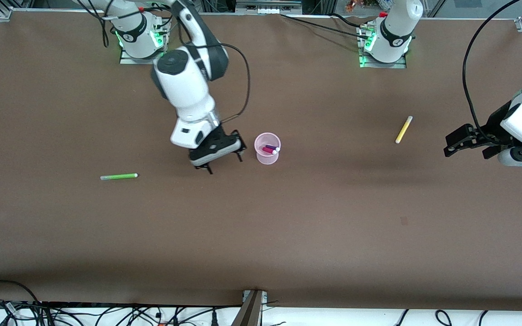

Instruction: Organize pens into pink holder with both arms

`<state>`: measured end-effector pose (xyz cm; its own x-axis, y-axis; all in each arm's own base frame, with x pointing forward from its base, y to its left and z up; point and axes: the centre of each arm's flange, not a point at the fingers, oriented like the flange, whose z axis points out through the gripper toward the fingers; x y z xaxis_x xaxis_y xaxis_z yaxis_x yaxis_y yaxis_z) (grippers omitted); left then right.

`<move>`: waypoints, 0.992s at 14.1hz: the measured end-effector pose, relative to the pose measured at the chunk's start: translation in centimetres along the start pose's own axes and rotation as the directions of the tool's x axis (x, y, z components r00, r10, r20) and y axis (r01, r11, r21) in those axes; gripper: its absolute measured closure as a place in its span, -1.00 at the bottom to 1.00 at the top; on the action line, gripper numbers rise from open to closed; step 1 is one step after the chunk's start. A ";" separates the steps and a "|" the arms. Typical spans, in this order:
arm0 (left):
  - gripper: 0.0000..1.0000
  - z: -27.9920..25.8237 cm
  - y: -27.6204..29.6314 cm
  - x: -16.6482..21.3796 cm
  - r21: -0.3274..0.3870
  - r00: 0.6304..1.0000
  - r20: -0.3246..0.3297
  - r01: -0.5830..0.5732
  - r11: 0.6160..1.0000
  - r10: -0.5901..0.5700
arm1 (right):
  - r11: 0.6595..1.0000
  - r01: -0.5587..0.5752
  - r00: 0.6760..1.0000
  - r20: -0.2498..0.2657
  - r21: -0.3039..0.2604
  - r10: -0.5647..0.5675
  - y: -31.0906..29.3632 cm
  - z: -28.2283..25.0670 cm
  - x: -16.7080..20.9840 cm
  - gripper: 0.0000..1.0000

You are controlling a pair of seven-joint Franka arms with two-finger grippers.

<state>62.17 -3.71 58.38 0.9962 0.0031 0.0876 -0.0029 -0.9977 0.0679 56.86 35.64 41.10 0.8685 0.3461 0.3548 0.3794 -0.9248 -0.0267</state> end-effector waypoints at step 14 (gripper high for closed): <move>-1.00 0.2 1.9 -0.3 0.110 0.997 0.015 -0.074 0.991 0.072 | 0.922 -0.384 0.848 0.377 -0.048 0.373 26.5 -18.9 -7.5 -1.00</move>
<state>61.84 -5.61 58.28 0.9945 -0.0701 0.0773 -0.0665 -0.9966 -0.0488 54.39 5.53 55.38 0.9981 0.0076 -0.0611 0.0005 -0.9933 -0.1156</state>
